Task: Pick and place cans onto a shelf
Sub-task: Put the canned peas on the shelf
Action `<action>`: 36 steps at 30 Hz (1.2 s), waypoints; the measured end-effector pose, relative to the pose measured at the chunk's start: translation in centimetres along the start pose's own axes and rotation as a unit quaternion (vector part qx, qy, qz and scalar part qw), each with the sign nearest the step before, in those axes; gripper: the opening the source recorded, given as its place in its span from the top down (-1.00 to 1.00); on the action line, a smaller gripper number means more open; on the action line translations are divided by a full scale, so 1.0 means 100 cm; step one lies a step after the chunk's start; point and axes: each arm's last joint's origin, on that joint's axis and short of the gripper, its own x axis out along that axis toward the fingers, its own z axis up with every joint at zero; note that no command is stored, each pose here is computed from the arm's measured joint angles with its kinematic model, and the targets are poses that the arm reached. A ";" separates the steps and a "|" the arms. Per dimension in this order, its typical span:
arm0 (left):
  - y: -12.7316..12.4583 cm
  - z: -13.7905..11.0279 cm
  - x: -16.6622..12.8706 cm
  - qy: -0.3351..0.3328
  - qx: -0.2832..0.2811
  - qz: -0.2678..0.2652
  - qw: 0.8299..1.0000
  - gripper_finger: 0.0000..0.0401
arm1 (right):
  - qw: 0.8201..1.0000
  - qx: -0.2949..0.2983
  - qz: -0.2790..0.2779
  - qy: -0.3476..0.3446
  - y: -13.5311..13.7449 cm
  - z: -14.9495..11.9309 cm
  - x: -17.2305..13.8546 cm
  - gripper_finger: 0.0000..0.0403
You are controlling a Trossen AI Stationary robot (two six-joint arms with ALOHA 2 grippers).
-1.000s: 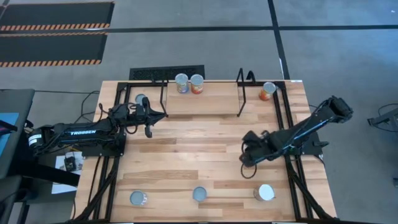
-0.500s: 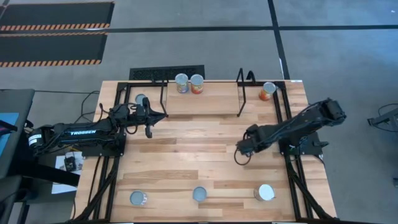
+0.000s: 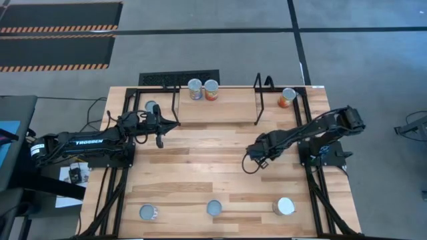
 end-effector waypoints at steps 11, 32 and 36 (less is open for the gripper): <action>0.000 0.000 0.000 0.000 0.004 0.006 1.000 0.97 | 0.919 -0.246 0.183 -0.246 0.047 0.046 -0.082 0.93; 0.002 -0.001 0.001 0.005 0.004 0.030 1.000 0.97 | 0.934 -0.291 0.056 -0.201 -0.024 0.249 -0.106 0.93; 0.002 -0.001 0.001 0.005 0.004 0.030 1.000 0.97 | 0.942 -0.282 0.047 -0.173 -0.040 0.266 -0.085 0.94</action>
